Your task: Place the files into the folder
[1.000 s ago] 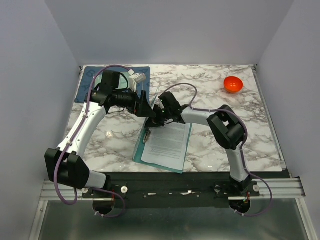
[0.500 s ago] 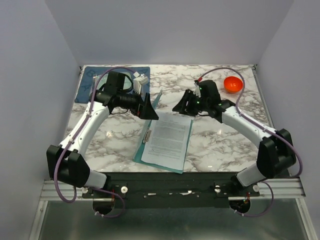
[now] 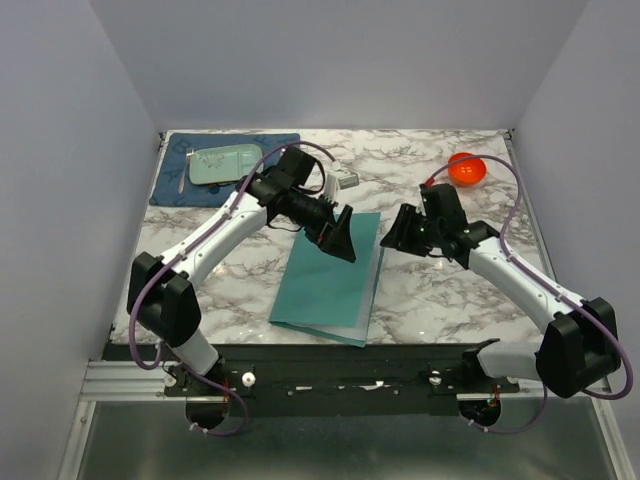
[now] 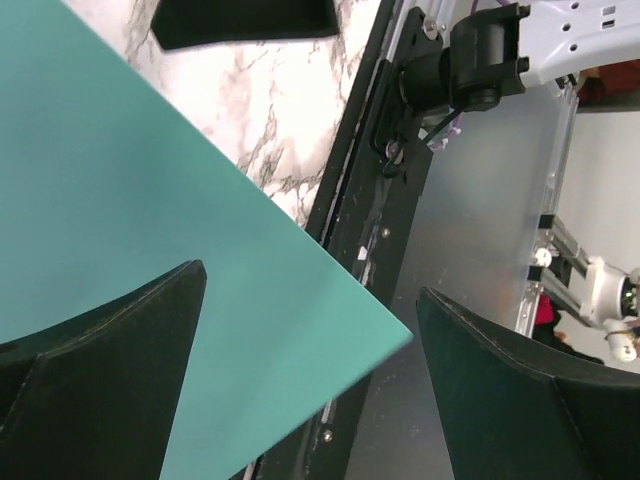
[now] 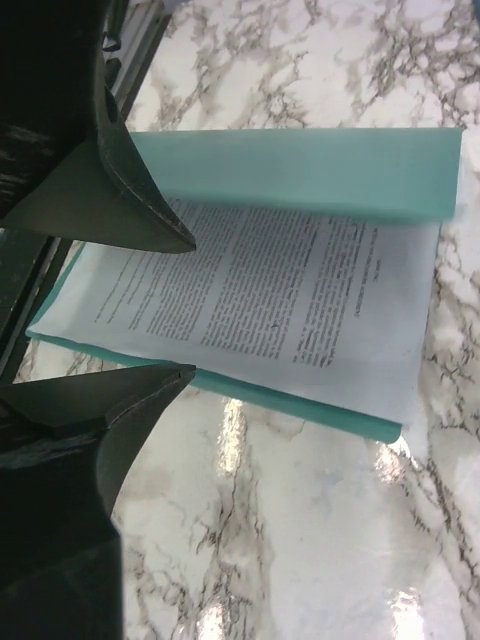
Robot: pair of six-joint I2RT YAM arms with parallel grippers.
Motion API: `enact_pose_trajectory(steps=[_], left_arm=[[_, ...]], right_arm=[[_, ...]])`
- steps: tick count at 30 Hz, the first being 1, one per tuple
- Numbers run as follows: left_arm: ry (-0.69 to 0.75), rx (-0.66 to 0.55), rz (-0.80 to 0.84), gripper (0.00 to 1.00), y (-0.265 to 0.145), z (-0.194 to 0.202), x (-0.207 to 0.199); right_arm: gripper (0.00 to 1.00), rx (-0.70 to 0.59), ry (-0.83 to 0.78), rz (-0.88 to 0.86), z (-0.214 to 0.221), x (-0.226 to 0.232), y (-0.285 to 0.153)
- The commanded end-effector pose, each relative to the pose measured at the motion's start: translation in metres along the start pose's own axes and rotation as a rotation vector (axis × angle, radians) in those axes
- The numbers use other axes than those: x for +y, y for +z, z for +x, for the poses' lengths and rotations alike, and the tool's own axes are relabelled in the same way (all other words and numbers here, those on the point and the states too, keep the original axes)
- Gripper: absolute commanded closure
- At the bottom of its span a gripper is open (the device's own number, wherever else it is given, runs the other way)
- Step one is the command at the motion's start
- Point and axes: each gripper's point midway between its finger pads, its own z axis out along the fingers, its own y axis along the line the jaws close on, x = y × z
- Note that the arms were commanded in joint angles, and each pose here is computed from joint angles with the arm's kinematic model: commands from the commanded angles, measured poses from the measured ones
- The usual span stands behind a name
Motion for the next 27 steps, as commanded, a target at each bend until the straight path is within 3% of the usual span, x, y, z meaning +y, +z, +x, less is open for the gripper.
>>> enact_pose_trajectory(steps=[1,8,13,18,23,27], left_arm=[[0.119,-0.038,-0.08,0.01,-0.022,-0.027,-0.013],[0.277,-0.178,-0.309,0.01,-0.089,-0.033,0.015],[0.233,-0.184,-0.493,0.01,-0.128,-0.004,0.064],[0.197,-0.166,-0.645,0.01,-0.143,0.023,0.098],[0.146,-0.168,-0.726,0.01,-0.15,0.041,0.125],[0.126,-0.116,-0.731,0.01,-0.139,0.064,0.145]], right_arm=[[0.44,0.012,-0.006,0.102,0.014,-0.029,-0.002],[0.44,0.03,0.0,0.144,0.025,-0.043,0.001],[0.44,0.056,-0.015,0.122,0.032,-0.042,0.002],[0.4,0.02,-0.068,0.018,0.024,-0.023,0.0],[0.24,-0.011,-0.157,-0.045,0.015,0.002,-0.005],[0.19,0.066,-0.145,-0.01,0.032,-0.007,0.013]])
